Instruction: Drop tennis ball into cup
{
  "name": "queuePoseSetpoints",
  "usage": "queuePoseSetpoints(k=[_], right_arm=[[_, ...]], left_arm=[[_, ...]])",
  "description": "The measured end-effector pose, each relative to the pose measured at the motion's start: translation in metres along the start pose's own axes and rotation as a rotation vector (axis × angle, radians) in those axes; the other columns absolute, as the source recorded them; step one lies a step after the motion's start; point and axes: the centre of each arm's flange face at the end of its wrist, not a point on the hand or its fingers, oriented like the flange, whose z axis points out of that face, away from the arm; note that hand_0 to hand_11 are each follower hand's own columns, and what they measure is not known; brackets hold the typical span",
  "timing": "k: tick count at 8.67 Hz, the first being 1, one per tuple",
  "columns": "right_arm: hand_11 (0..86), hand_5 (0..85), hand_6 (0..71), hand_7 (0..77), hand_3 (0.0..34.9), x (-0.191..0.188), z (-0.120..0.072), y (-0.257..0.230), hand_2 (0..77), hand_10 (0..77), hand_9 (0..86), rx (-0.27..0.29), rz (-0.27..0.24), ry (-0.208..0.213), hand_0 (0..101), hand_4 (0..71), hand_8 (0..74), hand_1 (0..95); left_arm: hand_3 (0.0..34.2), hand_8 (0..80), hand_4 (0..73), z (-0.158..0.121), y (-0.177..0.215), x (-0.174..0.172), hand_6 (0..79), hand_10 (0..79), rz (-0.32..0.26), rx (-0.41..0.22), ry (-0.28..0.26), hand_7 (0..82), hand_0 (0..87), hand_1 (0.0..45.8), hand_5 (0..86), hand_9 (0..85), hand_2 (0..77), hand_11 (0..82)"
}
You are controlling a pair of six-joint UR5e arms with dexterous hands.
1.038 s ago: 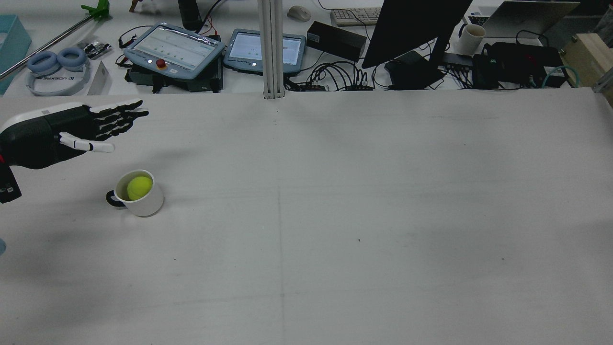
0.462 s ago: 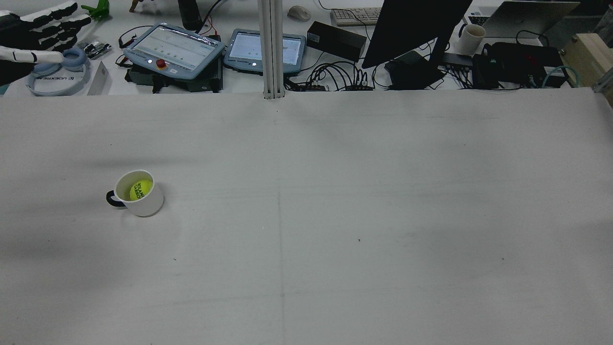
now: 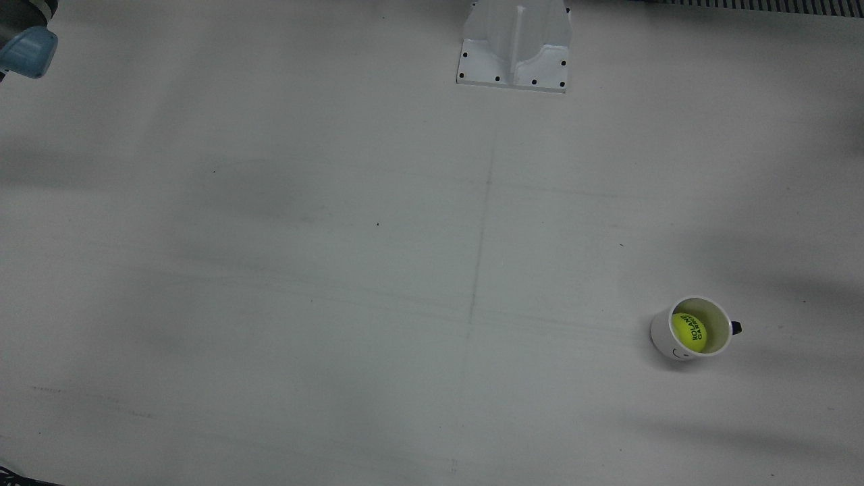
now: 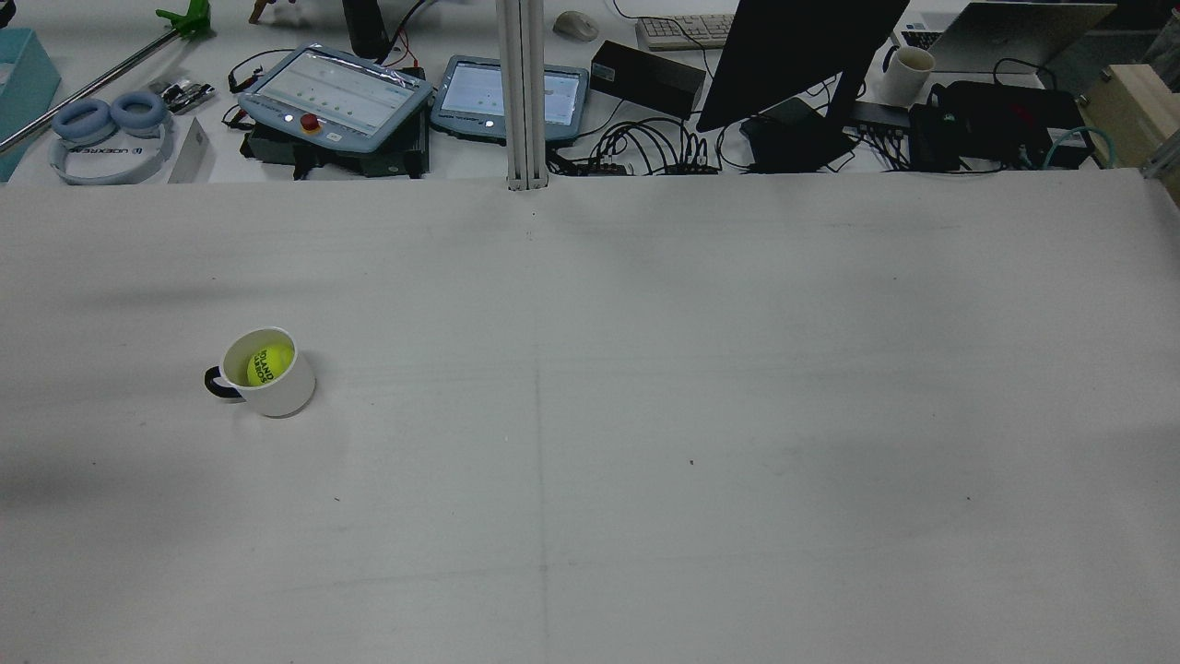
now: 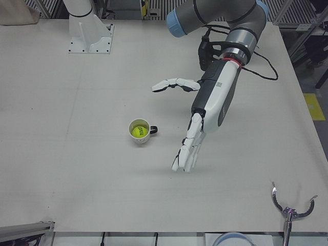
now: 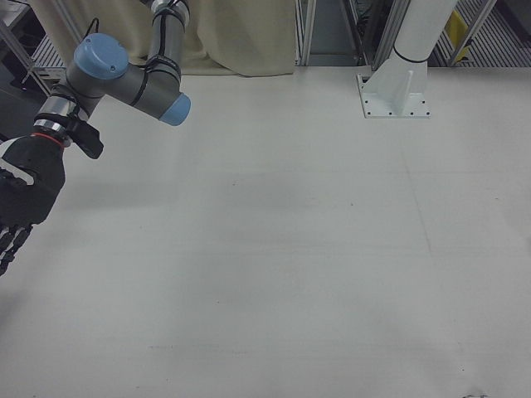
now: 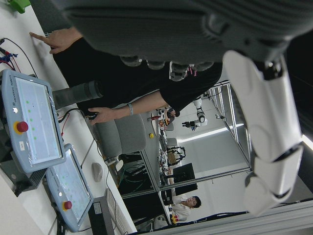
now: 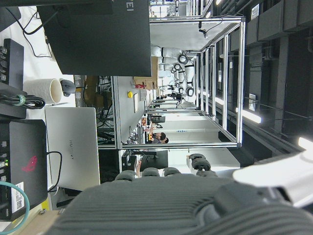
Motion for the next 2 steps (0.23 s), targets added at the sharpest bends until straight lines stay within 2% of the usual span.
queuePoseSetpoints(k=[2], right_arm=[[0.5, 0.0, 0.0, 0.0, 0.0, 0.0006, 0.0, -0.0011, 0.5, 0.0, 0.0, 0.002, 0.0, 0.001, 0, 0.0, 0.0, 0.5]], left_arm=[[0.0, 0.0, 1.1, -0.0089, -0.006, 0.008, 0.0, 0.0, 0.004, 0.008, 0.016, 10.4, 43.9, 18.5, 0.5, 1.1, 24.5, 0.0]])
